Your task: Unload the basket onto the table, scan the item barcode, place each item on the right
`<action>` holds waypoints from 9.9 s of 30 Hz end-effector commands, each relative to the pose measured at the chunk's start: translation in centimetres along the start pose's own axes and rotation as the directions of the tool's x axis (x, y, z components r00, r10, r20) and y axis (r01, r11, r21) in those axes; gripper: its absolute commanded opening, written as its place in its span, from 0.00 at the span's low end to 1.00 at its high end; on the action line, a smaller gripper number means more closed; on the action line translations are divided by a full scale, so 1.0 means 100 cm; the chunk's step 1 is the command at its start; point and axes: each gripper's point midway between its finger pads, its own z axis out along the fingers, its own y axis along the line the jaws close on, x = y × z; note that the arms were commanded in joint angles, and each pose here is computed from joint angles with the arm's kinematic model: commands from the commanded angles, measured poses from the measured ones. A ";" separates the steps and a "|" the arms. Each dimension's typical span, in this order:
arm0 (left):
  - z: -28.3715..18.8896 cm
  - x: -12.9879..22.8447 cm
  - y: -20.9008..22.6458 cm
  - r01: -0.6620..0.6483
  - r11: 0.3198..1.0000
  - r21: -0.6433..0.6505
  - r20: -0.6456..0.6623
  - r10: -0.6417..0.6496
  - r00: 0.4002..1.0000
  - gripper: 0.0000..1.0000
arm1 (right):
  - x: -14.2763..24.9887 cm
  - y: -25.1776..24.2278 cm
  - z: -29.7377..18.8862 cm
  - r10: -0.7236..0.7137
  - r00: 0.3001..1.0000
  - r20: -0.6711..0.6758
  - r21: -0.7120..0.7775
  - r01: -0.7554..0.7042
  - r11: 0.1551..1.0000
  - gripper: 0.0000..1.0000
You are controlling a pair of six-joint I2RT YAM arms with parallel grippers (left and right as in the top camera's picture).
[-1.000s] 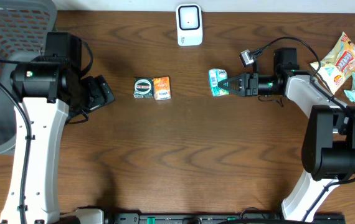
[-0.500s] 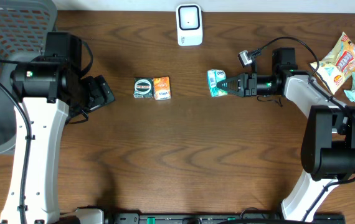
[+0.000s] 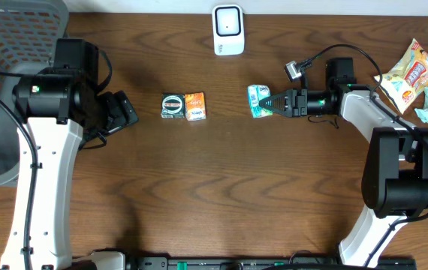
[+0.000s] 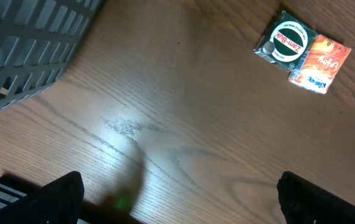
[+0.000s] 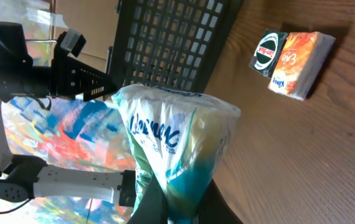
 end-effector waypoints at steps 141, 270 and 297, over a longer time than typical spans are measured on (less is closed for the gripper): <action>0.001 0.000 0.001 0.009 1.000 -0.011 -0.006 -0.009 1.000 0.98 | -0.054 -0.093 -0.436 -0.151 0.760 0.632 0.707 -0.646 -0.287 0.81; 0.001 0.000 0.001 0.009 1.000 -0.011 -0.006 -0.009 1.000 0.98 | -0.023 -0.142 -0.018 0.335 0.922 -0.193 0.744 -0.085 0.663 0.37; 0.001 0.000 0.001 0.009 1.000 -0.011 -0.006 -0.009 1.000 0.98 | 0.009 -0.152 0.007 0.373 0.881 -0.290 0.822 0.030 0.569 0.01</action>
